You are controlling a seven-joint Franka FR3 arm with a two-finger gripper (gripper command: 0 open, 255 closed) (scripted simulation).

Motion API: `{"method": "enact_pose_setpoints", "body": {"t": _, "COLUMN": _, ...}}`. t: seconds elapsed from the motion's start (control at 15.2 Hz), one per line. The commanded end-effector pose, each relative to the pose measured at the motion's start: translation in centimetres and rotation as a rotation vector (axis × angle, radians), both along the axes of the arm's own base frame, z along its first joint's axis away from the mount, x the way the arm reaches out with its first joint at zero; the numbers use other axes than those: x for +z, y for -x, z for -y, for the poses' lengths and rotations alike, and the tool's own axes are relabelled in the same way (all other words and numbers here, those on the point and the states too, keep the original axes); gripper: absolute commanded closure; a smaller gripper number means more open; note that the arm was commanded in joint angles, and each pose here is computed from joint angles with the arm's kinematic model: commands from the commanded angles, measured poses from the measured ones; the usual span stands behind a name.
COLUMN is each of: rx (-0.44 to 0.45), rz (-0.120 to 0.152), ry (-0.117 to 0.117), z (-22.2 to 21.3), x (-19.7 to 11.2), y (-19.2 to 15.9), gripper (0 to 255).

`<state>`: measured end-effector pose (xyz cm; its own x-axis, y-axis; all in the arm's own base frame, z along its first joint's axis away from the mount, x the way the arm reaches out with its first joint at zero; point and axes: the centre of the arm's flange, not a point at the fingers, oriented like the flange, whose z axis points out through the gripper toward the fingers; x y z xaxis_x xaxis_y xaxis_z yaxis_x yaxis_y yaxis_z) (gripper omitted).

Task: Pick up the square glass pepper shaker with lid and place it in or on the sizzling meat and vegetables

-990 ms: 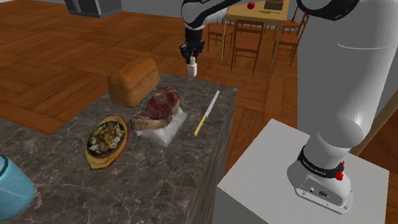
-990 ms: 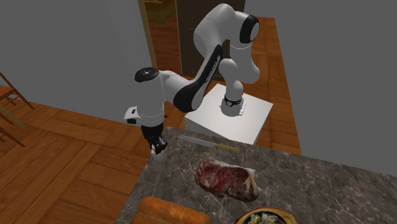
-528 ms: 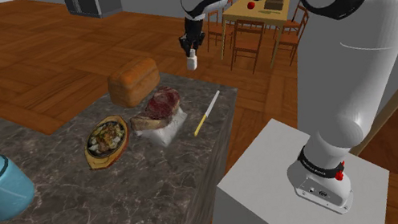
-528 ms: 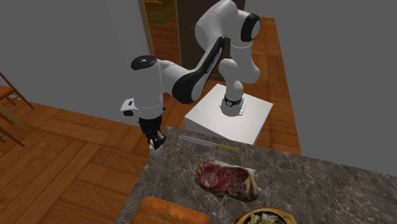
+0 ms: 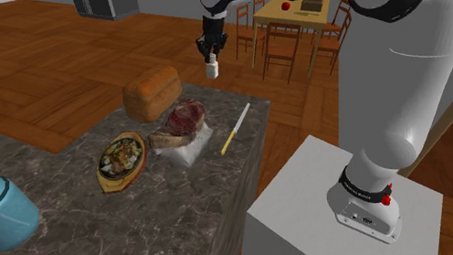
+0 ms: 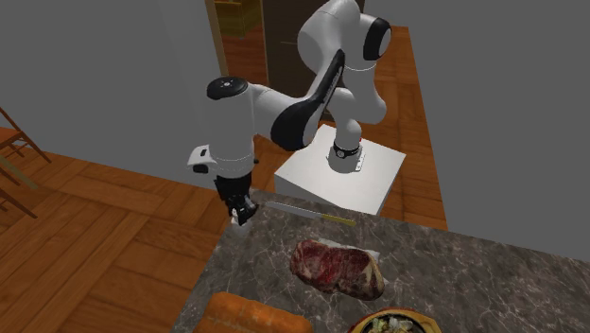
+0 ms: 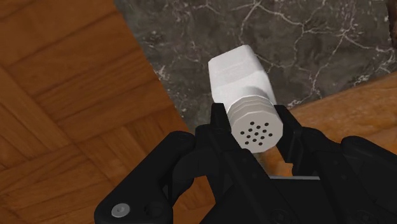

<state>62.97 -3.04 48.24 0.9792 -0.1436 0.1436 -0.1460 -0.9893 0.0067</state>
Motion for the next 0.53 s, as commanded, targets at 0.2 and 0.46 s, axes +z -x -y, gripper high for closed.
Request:
{"method": "enact_pose_setpoints", "body": {"t": 0.2, "rx": -0.001, "rz": 0.0, "ry": 0.0, "z": -6.6, "x": 0.8, "y": 0.2, "gripper": 255}}
{"method": "enact_pose_setpoints", "body": {"t": 0.46, "rx": -0.001, "rz": 0.0, "ry": 0.0, "z": -11.9, "x": 1.2, "y": 0.3, "gripper": 255}}
